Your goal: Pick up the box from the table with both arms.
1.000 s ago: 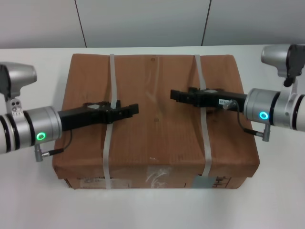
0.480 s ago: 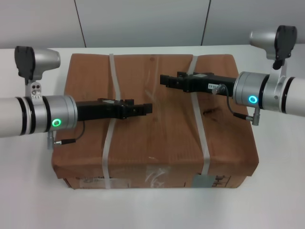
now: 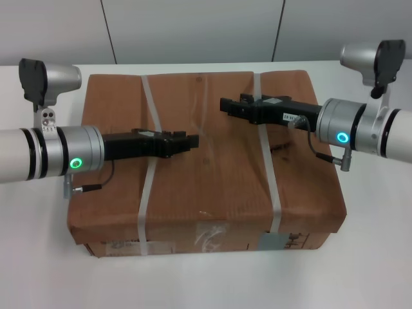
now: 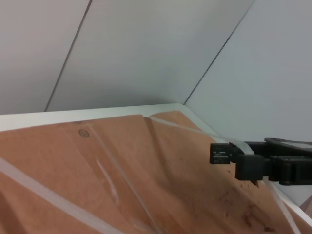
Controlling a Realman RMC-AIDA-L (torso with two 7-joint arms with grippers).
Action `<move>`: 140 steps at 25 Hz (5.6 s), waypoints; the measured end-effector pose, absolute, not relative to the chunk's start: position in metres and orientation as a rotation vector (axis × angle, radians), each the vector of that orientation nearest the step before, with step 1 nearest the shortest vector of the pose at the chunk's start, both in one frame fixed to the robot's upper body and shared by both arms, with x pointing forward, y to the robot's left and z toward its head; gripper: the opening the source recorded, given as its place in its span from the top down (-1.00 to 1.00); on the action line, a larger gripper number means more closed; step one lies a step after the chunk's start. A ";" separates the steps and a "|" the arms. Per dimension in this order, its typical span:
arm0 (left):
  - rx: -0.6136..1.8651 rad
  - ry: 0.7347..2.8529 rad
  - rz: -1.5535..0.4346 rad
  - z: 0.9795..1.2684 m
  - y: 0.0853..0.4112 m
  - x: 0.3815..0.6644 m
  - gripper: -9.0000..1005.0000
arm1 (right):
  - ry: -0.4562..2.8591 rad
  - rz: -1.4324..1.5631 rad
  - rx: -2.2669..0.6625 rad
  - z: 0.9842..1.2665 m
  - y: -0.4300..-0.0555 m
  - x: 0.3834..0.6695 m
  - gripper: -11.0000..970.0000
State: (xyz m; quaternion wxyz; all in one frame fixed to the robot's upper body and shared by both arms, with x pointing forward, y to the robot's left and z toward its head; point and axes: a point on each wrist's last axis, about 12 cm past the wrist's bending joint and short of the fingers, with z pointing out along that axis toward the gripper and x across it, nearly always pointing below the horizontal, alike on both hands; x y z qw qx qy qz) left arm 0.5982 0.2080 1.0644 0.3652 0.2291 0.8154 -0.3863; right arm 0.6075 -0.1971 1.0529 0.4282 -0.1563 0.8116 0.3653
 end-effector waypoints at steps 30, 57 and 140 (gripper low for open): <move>0.571 2.066 -0.981 1.060 0.217 0.592 0.68 | 2.054 1.025 -0.101 1.033 -0.215 0.584 0.25; 0.611 1.887 -1.136 1.080 0.227 0.575 0.67 | 1.878 1.162 -0.069 1.042 -0.230 0.565 0.86; 0.601 1.843 -1.175 1.084 0.233 0.568 0.67 | 1.801 1.233 -0.056 1.046 -0.236 0.552 0.86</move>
